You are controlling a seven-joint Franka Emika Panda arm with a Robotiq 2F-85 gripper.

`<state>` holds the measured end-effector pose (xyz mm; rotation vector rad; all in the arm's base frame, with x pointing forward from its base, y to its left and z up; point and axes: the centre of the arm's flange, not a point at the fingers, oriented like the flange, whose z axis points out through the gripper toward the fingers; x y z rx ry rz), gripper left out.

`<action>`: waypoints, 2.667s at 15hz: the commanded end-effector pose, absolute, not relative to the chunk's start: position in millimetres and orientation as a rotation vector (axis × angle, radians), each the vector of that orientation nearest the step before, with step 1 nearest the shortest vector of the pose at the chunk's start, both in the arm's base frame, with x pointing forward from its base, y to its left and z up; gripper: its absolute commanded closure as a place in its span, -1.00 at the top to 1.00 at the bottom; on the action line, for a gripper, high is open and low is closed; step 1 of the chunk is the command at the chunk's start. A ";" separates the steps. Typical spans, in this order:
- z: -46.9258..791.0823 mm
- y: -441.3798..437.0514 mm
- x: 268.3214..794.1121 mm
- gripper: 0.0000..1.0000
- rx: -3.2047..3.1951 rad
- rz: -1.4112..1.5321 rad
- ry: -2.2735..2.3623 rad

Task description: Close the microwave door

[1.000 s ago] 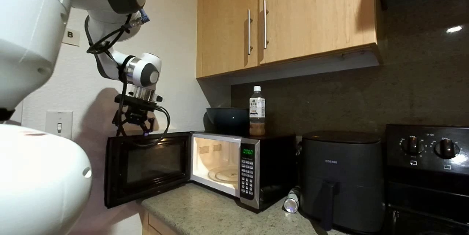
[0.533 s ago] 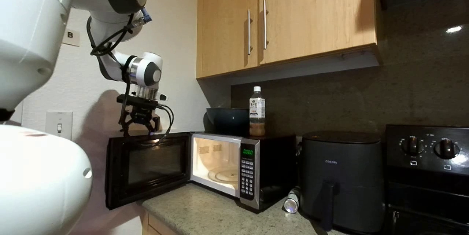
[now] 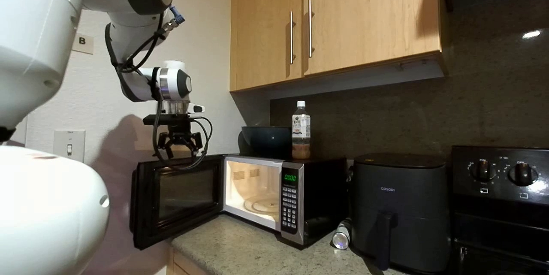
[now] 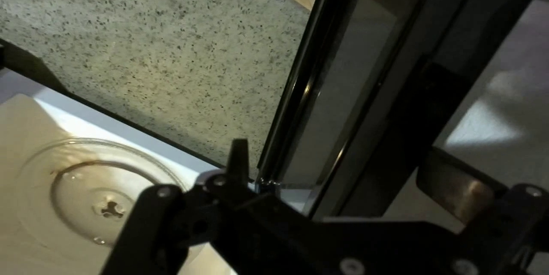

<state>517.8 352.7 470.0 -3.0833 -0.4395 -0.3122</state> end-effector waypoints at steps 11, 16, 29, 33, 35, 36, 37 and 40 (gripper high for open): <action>471.5 339.8 514.6 1.00 -3.283 -0.585 -0.279; 491.0 315.9 518.6 1.00 -3.342 -0.903 -0.009; 510.7 337.2 512.2 1.00 -3.294 -0.930 -0.242; 505.0 365.6 496.0 1.00 -3.246 -0.753 -0.504; 502.1 371.7 492.3 1.00 -3.230 -0.671 -0.589; 499.6 373.5 492.1 1.00 -3.216 -0.604 -0.627; 496.6 375.0 491.8 1.00 -3.198 -0.533 -0.667; 481.2 378.2 494.8 1.00 -3.152 -0.313 -0.765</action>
